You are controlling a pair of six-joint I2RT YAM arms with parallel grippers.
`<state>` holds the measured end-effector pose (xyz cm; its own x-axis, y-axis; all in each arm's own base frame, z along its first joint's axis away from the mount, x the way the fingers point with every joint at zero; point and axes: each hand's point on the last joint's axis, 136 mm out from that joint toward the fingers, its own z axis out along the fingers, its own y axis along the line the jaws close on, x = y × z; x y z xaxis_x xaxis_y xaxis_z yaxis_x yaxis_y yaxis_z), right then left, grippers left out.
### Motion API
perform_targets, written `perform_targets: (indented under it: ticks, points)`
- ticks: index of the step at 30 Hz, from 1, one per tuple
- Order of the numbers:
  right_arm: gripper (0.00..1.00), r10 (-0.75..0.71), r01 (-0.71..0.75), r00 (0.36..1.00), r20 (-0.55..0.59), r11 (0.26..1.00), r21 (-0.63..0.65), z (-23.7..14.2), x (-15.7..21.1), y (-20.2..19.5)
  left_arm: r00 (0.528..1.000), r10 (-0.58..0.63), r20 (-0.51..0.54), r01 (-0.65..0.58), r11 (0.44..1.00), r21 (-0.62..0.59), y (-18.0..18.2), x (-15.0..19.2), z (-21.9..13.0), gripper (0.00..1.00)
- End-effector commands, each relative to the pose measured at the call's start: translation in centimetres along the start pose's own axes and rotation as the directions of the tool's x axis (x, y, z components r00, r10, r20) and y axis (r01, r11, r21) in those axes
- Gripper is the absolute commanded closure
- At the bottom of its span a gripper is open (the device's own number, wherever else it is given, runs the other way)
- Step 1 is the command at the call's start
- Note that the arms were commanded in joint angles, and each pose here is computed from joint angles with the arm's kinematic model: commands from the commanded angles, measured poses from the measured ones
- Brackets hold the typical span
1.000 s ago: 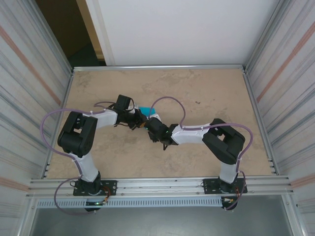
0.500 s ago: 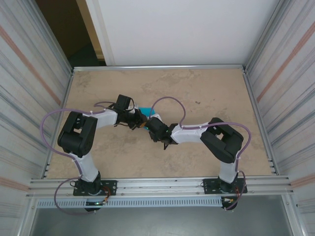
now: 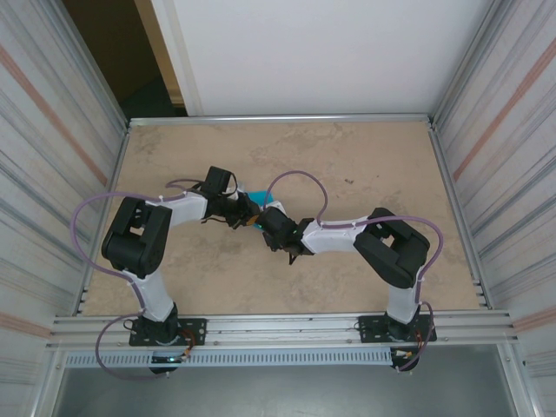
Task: Fold a paper plane with a square sheet of paper (pick it up from the middle)
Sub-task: Fourth fold the wing at the center of the table.
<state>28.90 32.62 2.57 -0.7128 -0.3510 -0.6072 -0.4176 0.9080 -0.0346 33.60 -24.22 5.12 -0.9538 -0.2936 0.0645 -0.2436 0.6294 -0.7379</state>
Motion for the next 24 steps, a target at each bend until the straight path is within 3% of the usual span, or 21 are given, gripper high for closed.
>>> perform_targets:
  ticks: [1,16,24]
  points:
    - [0.76,-0.004,0.004,1.0,-0.004,1.0,0.015,0.0,-0.1,0.0,1.0,0.013,-0.002,-0.013,1.0,0.006,-1.0,0.0,-0.4,0.88]
    - [0.87,-0.008,0.008,0.999,-0.036,1.0,-0.003,0.4,0.9,0.0,0.999,0.041,0.012,-0.041,0.999,0.008,-1.9,-0.8,-1.6,0.84]
    - [0.95,0.027,-0.034,0.998,-0.056,0.992,-0.121,-0.3,0.6,1.0,0.994,0.053,0.093,-0.054,0.998,0.011,-2.2,-3.6,-4.9,0.66]
